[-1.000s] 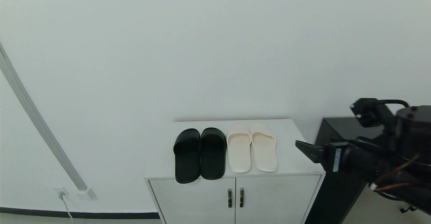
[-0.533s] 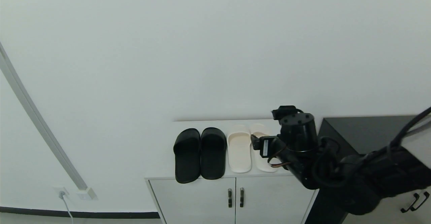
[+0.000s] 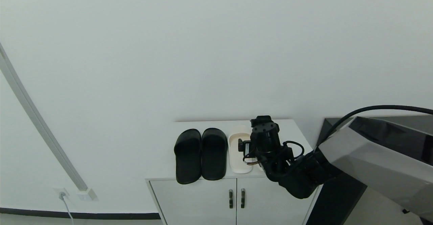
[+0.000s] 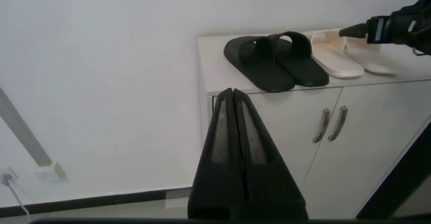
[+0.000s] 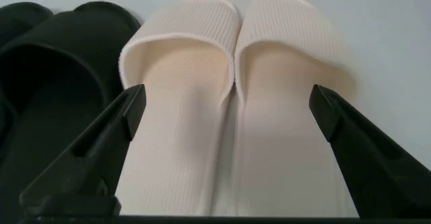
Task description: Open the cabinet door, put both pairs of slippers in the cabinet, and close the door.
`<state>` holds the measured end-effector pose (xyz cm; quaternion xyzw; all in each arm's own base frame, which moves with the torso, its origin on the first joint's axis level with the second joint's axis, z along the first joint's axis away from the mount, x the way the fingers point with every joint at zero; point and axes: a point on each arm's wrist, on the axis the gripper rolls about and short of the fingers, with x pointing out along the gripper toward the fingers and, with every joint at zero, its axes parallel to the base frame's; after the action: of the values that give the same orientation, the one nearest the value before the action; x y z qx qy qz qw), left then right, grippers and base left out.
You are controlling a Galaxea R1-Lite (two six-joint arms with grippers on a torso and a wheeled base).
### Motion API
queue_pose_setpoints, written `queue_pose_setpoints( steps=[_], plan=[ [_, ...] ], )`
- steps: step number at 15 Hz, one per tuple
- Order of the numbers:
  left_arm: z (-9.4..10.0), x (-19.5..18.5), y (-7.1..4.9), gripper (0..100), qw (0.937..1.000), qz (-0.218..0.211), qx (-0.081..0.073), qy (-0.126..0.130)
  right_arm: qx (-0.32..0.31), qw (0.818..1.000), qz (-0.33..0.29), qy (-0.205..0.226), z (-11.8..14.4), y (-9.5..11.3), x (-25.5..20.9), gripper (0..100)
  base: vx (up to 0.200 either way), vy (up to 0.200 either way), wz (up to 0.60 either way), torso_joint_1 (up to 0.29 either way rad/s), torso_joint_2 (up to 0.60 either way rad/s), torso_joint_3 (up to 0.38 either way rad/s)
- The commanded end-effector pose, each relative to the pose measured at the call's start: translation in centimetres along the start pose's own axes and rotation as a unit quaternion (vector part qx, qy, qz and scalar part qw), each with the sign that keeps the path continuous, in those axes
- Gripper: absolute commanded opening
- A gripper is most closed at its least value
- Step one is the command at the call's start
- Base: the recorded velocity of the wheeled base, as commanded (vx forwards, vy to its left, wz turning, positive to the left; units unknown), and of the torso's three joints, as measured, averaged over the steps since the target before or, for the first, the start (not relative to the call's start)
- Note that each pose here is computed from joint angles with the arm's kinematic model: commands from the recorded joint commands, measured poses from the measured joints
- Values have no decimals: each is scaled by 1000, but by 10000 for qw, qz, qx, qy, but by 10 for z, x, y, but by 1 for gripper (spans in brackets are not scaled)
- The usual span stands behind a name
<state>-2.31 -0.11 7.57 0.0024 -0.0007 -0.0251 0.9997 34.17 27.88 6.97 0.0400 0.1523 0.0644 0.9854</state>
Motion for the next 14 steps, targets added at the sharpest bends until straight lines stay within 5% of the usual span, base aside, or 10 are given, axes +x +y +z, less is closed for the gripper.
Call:
queue_pose_setpoints(
  steps=[1,12,13,14],
  plan=[
    [0,0,0,0,10000,-2,-1,6,-34,9999,-110,85,-15,-2,21,100,0,0,0,0,0,0],
    [0,0,0,0,10000,-2,-1,6,88,9993,-363,2,-22,0,87,100,0,0,0,0,0,0],
    [0,0,0,0,10000,-2,-1,6,94,9993,-369,-5,-22,0,88,0,0,0,0,0,0,0],
    [0,0,0,0,10000,-2,-1,6,98,9993,-367,-12,-22,0,89,0,0,0,0,0,0,0]
  ],
)
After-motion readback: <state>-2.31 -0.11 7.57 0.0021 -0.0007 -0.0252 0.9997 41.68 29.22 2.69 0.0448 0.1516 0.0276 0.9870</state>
